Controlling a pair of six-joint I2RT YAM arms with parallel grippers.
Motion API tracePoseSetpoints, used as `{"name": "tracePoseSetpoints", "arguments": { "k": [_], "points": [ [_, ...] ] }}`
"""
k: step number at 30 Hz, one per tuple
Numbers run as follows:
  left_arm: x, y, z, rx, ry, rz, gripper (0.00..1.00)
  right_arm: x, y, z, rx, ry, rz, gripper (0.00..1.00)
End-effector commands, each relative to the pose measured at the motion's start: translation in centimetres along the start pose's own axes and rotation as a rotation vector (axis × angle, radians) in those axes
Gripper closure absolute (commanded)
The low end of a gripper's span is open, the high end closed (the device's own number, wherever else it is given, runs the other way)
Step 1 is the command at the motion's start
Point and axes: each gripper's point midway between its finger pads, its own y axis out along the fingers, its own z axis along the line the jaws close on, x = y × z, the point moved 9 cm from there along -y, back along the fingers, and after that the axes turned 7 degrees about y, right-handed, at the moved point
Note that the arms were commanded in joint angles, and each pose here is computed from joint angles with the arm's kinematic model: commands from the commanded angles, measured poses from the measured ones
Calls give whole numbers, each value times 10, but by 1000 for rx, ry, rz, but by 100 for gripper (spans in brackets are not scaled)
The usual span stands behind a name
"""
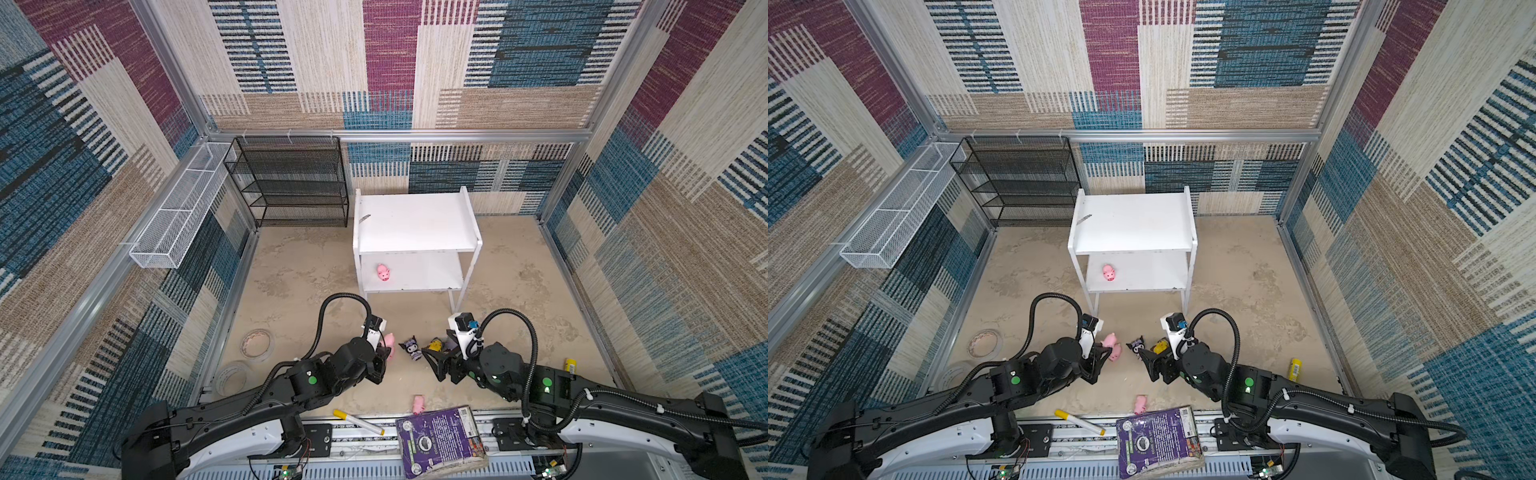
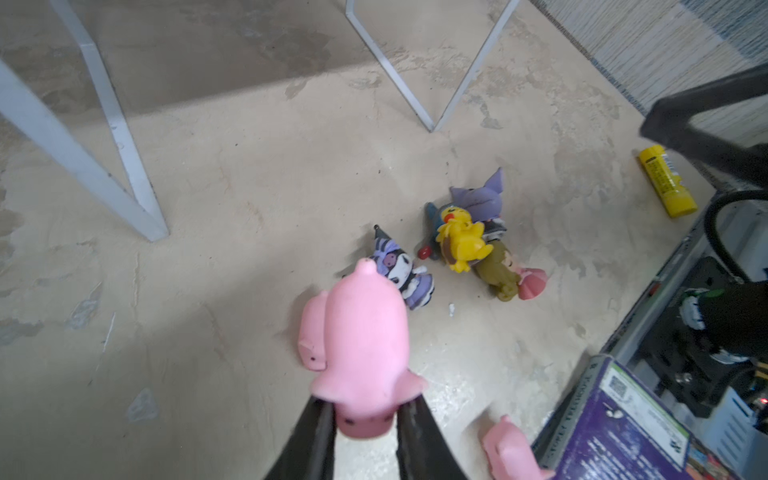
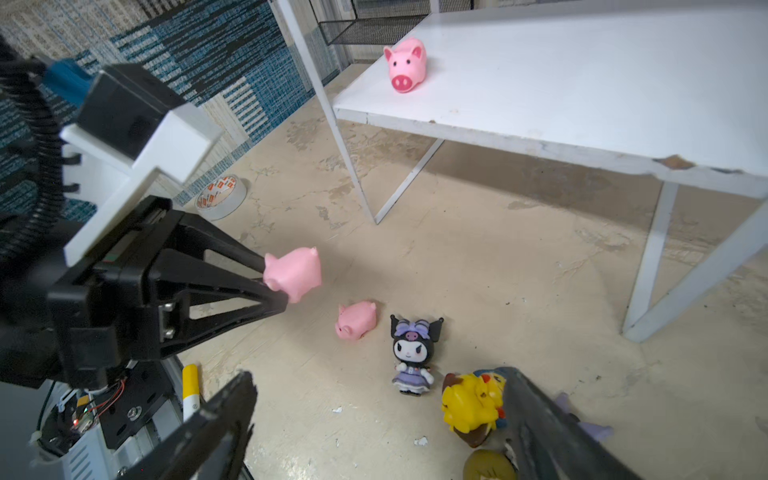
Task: Place and organize the plastic toys onto the shelf
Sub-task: 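Lift the pink pig with the left gripper and carry it toward the shelf, then lower the pig onto the lower shelf beside the first pig, open left gripper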
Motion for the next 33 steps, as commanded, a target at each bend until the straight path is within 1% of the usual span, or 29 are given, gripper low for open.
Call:
{"name": "tracePoseSetpoints", "arguments": {
  "k": [1, 6, 9, 12, 14, 17, 20, 25, 29, 33],
  "points": [
    [17, -2, -7, 14, 12, -31, 75, 1, -5, -7, -47, 34, -27, 7],
    [49, 2, -19, 24, 22, -93, 74, -2, -9, -11, -43, 51, -26, 7],
    [66, 14, -28, 42, 15, -88, 74, -3, -10, -12, -36, 57, -30, 7],
    [77, 27, -35, 58, -20, -75, 74, -4, -12, -13, -35, 54, -27, 7],
    [80, 32, -36, 79, -49, -88, 76, -4, -13, -13, -32, 56, -30, 7],
    [86, 38, -35, 110, -69, -149, 76, -5, -15, -14, -21, 60, -32, 7],
    [95, 42, -37, 144, -53, -180, 75, -4, -18, -14, -13, 62, -28, 7],
    [106, 44, -41, 143, -35, -226, 75, -6, -21, -17, -11, 71, -23, 7],
    [108, 45, -38, 185, -37, -240, 74, -6, -22, -17, -4, 82, -29, 7],
    [111, 50, -32, 176, -50, -239, 74, -6, -22, -17, 2, 85, -27, 7]
  ]
}}
